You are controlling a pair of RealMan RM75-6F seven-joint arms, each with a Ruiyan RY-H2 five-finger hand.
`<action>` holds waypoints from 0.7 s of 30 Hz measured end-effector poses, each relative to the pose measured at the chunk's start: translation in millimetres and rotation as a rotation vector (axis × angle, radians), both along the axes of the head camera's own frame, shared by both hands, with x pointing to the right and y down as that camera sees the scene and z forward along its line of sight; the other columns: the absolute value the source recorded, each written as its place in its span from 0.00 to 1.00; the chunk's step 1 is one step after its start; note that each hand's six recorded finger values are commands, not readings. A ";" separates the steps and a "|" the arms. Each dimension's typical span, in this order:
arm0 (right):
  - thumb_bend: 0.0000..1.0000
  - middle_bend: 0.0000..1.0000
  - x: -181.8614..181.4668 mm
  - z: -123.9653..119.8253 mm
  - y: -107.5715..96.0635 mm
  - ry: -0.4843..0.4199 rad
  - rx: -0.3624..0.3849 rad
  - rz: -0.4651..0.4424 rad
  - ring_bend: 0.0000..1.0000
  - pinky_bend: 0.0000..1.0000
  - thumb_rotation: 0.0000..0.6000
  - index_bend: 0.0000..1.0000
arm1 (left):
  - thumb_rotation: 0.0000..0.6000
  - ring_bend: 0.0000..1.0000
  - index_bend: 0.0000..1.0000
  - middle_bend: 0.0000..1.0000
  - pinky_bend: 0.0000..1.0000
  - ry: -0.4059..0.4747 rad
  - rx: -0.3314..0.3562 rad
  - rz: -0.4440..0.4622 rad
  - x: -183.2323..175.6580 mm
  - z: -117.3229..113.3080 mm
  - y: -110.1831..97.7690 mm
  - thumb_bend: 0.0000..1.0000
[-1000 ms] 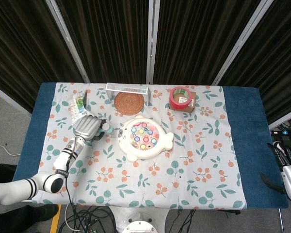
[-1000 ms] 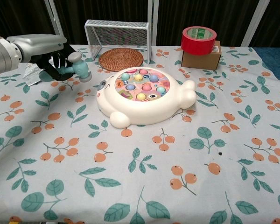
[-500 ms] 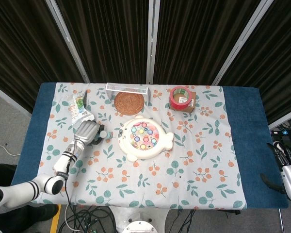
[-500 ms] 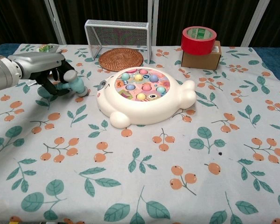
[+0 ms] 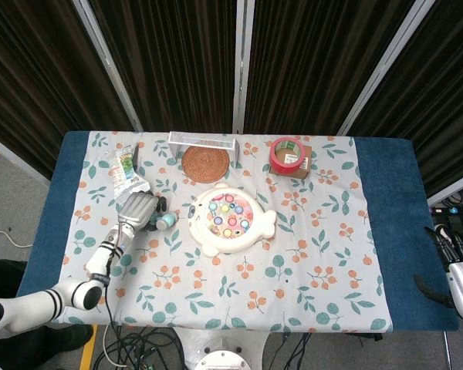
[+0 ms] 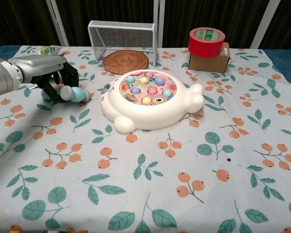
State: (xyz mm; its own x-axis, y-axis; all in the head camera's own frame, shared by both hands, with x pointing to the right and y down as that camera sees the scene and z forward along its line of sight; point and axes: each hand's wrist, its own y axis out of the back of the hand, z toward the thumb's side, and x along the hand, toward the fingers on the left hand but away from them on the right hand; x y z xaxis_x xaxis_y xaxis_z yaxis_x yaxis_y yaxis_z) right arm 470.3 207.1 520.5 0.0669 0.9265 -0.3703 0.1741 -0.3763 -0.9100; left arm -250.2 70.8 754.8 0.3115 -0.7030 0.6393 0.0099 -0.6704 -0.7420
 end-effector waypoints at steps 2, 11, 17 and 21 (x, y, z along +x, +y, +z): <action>0.19 0.16 -0.5 0.2 -0.1 0.000 -0.001 -0.001 0.00 0.00 1.00 0.07 | 1.00 0.32 0.44 0.45 0.34 0.002 0.000 -0.006 0.3 -0.3 -2.7 0.26; 0.19 0.16 -1.0 0.4 -0.4 0.003 -0.002 0.001 0.00 0.00 1.00 0.07 | 1.00 0.32 0.44 0.45 0.34 -0.010 -0.016 -0.013 1.8 0.2 -13.4 0.27; 0.19 0.16 -1.3 0.0 -0.9 0.005 -0.002 0.002 0.00 0.00 1.00 0.07 | 1.00 0.32 0.44 0.45 0.34 -0.021 -0.024 -0.016 2.4 1.5 -18.8 0.27; 0.19 0.16 -0.7 0.4 -1.0 0.006 -0.003 0.004 0.00 0.00 1.00 0.07 | 1.00 0.32 0.41 0.45 0.35 -0.023 -0.025 -0.016 2.2 2.2 -18.1 0.27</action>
